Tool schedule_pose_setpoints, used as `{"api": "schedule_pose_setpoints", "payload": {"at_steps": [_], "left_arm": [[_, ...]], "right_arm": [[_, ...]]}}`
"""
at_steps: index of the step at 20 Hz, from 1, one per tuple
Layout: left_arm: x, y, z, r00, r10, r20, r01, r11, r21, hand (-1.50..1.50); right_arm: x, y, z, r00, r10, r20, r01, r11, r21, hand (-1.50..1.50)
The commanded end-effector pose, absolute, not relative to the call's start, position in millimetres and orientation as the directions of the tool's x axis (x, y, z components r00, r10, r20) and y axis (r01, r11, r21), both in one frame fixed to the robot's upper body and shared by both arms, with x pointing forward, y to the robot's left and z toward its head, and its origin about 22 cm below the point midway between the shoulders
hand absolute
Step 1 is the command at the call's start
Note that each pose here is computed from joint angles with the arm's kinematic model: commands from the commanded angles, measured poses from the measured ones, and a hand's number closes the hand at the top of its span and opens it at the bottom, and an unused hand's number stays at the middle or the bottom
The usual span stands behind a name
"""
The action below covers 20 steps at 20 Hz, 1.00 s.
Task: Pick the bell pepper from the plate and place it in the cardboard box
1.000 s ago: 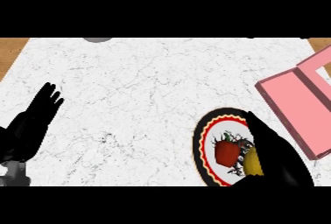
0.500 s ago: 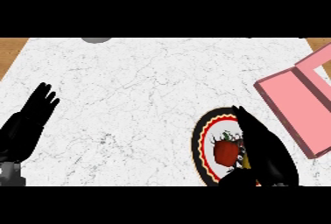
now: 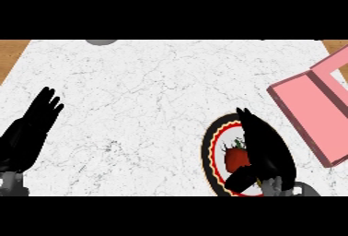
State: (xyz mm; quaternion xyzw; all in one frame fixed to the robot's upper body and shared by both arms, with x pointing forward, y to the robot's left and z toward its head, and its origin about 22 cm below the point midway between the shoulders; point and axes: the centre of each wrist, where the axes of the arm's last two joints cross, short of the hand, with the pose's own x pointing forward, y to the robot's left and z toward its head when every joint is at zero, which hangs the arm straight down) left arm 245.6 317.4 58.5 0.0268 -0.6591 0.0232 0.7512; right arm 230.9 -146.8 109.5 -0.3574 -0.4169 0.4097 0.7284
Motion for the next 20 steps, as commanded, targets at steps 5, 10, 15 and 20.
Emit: {"api": "schedule_pose_setpoints", "payload": {"at_steps": [5, 10, 15, 20], "left_arm": [[248, 319, 56, 0.119, 0.012, 0.993, -0.074, 0.997, -0.003, 0.0], [247, 332, 60, 0.126, -0.011, 0.992, -0.062, 0.998, 0.019, 0.0], [242, 300, 44, 0.123, 0.022, 0.992, -0.07, 0.997, -0.014, 0.0], [242, 318, 40, 0.135, 0.015, 0.991, -0.056, 0.998, -0.008, 0.0]], "right_arm": [[236, -146, 118, 0.448, 0.878, 0.171, -0.362, 0.352, -0.863, -1.5], [233, -136, 99, 0.479, 0.866, 0.144, -0.37, 0.348, -0.861, -1.5], [248, -149, 88, 0.477, 0.868, 0.138, -0.394, 0.351, -0.849, -1.5], [242, -141, 77, 0.467, 0.876, 0.118, -0.429, 0.341, -0.837, -1.5]]}}
